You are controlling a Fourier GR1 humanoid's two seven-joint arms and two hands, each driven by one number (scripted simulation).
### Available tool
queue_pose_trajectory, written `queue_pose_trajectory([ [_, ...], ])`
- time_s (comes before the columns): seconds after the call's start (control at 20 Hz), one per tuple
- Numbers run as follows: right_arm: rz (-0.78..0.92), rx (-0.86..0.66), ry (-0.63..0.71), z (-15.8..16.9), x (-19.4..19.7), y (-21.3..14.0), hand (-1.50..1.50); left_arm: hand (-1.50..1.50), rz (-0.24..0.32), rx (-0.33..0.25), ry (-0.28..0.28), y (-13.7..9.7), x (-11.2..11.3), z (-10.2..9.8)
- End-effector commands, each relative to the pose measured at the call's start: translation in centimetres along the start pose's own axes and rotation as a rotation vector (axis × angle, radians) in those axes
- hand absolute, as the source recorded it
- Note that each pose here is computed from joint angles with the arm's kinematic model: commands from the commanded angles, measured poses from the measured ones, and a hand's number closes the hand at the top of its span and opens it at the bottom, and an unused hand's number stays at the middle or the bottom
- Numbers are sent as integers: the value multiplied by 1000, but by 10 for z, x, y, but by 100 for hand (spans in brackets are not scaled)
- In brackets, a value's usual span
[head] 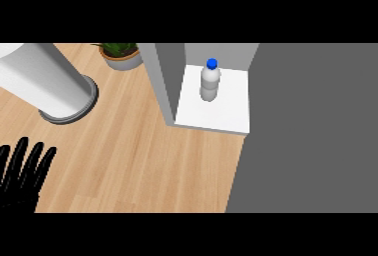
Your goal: Pick up the bottled water, place it into the cabinet and close the cabinet
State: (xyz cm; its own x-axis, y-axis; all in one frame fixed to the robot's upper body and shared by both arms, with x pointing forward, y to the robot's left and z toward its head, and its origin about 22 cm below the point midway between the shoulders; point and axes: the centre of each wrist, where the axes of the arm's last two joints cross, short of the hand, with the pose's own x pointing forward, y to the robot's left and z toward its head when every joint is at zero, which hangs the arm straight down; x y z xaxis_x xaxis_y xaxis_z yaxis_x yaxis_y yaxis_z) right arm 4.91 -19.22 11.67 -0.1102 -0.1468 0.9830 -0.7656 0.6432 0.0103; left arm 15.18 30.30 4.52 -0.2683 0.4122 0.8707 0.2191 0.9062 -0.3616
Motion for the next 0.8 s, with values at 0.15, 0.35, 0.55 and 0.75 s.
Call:
queue_pose_trajectory([
  [0.15, -45, 198, -57, -25, 12, 19, 150, -150, 10, -49, 13, 11, 15, -1],
  [0.35, 19, 218, -35, -26, 12, 10, 150, -150, 6, -84, 6, 10, 20, -3],
  [0.55, 88, 266, -5, -27, 13, 2, 150, -150, 5, -109, 11, 12, 21, -5],
  [0.75, 229, 359, 24, -30, 18, -10, -150, -150, 11, -119, 29, 14, 23, -6],
])
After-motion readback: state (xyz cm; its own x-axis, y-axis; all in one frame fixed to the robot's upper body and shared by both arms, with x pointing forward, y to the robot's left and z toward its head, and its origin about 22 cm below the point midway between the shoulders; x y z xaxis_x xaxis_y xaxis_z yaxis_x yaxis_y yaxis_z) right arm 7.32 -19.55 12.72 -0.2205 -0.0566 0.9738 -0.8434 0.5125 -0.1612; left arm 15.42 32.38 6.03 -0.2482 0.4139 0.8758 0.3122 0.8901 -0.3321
